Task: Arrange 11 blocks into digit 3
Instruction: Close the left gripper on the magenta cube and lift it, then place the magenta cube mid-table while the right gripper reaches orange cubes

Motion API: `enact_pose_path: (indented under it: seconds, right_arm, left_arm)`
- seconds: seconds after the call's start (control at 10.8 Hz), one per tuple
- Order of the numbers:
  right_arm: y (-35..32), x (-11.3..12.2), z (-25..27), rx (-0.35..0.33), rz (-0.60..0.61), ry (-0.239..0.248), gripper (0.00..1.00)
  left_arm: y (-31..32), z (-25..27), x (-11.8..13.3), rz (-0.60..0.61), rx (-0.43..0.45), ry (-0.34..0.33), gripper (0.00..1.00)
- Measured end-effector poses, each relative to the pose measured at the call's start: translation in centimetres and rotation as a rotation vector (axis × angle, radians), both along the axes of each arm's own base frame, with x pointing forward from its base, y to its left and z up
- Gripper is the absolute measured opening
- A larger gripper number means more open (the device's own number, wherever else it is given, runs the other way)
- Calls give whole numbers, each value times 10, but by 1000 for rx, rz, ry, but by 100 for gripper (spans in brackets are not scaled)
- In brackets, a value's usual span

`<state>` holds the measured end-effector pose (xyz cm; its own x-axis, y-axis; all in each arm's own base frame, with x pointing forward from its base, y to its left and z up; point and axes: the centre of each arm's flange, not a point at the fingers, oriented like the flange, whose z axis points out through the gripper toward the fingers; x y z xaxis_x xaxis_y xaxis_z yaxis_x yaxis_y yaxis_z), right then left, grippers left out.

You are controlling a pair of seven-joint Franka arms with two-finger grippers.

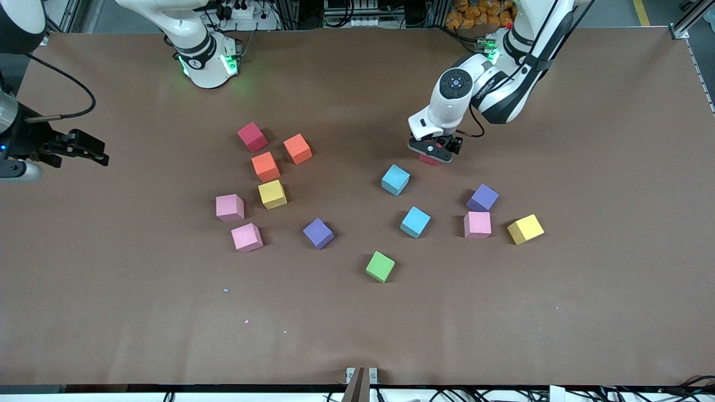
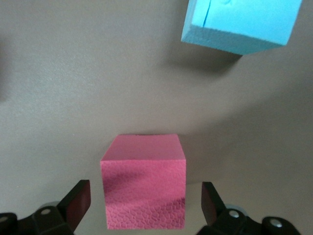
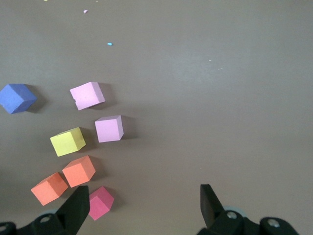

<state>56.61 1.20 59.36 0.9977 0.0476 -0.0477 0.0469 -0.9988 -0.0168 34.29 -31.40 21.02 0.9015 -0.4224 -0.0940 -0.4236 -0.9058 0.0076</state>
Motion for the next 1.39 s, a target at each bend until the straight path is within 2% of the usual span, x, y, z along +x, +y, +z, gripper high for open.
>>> enact_pose_path:
  seconds: [0.19,0.28,0.37,0.46,0.65,0.84,1.11,1.39]
  right_arm:
    - [48,5,-19,-4,83,34,100]
    - [72,8,-32,-9,121,65,100]
    - [84,6,-40,-15,140,116,100]
    - [85,4,-43,-18,144,155,100]
    - [105,-1,-37,-17,184,162,100]
    - [156,-11,-47,-24,265,172,100]
    - [200,-18,-79,53,306,175,100]
    - [232,-33,-101,63,356,171,100]
  left_arm:
    - [0,-4,-2,16,3,9,100]
    - [-1,-5,-3,22,8,7,100]
    - [-1,-7,-4,30,12,7,91]
    - [-3,-9,-6,49,15,12,91]
    - [-11,-13,-14,119,22,13,63]
    - [-27,-7,-19,218,20,-4,62]
    - [-84,17,-41,375,-6,-40,61]
    - [-152,31,-70,445,-43,-19,61]
